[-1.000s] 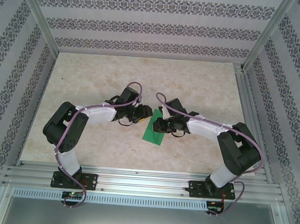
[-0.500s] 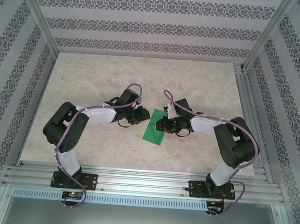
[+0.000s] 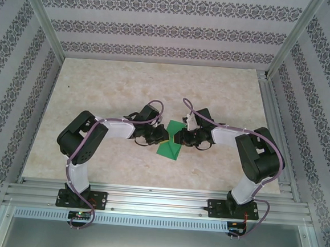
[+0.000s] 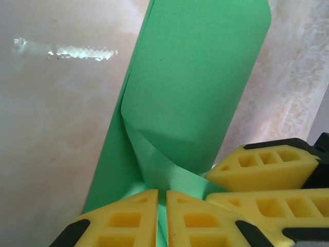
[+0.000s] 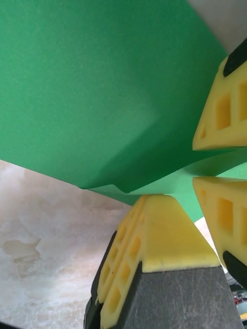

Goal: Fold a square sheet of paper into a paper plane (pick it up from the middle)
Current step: Fold the triangle a second time at the center of the table.

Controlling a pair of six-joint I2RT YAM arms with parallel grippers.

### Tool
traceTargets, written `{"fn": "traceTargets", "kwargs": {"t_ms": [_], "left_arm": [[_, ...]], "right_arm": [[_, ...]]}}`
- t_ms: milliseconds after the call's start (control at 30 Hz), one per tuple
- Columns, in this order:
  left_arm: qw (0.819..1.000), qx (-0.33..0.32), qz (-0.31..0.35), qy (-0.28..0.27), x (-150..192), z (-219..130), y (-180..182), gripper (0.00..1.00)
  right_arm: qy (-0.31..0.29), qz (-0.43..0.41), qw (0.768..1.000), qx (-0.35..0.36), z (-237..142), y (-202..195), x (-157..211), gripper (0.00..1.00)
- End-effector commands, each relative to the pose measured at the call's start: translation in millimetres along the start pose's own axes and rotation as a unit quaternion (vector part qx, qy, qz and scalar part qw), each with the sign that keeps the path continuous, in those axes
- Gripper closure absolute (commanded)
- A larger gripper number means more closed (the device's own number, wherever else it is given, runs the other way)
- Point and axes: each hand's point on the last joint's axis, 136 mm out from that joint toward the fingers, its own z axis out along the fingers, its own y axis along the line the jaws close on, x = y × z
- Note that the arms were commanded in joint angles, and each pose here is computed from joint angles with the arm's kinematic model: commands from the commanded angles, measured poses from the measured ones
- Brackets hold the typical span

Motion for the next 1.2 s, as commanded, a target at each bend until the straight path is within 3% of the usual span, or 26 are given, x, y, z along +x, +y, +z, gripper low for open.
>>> {"fn": "traceTargets", "kwargs": {"t_ms": [0,67,200,367,400,533,667,867,1167], "left_arm": [[0.999,0.031,0.007,-0.007,-6.2,4.4,-21.1,0.85],[1.0,0.028,0.007,-0.01,-7.8,4.1,-21.3,0.85],[1.0,0.022,0.002,-0.013,-9.8,6.7,-18.0,0.85],[1.0,0.024,-0.002,-0.016,-11.4,8.0,-18.3,0.85],[1.0,0.024,-0.002,-0.018,-11.8,7.5,-18.1,0.85],[1.0,0.027,0.002,-0.016,-11.2,5.9,-21.0,0.84],[0.999,0.024,0.018,-0.032,-13.0,-9.5,-28.4,0.76],[0.991,-0.034,0.046,-0.118,-30.0,-63.4,-25.1,0.54],[0.981,-0.06,0.035,-0.18,-40.4,-96.8,-14.3,0.54]], "right_arm": [[-0.002,-0.01,1.0,-0.009,0.4,-1.6,-1.6,0.79],[-0.003,-0.008,1.0,-0.008,-0.5,-1.6,-1.7,0.79],[-0.011,-0.008,1.0,-0.012,-8.9,5.3,-1.8,0.66],[-0.015,-0.013,1.0,-0.018,-20.0,13.3,5.7,0.61],[-0.014,-0.013,1.0,-0.017,-20.3,12.4,7.5,0.61],[-0.013,-0.009,1.0,-0.006,-18.0,6.6,8.7,0.81],[-0.008,-0.009,1.0,0.015,-15.1,-1.7,6.4,0.92],[0.003,-0.008,1.0,0.025,-11.8,-8.7,7.1,0.92],[0.015,-0.007,0.999,0.032,-11.4,-12.9,9.4,0.9]]}}
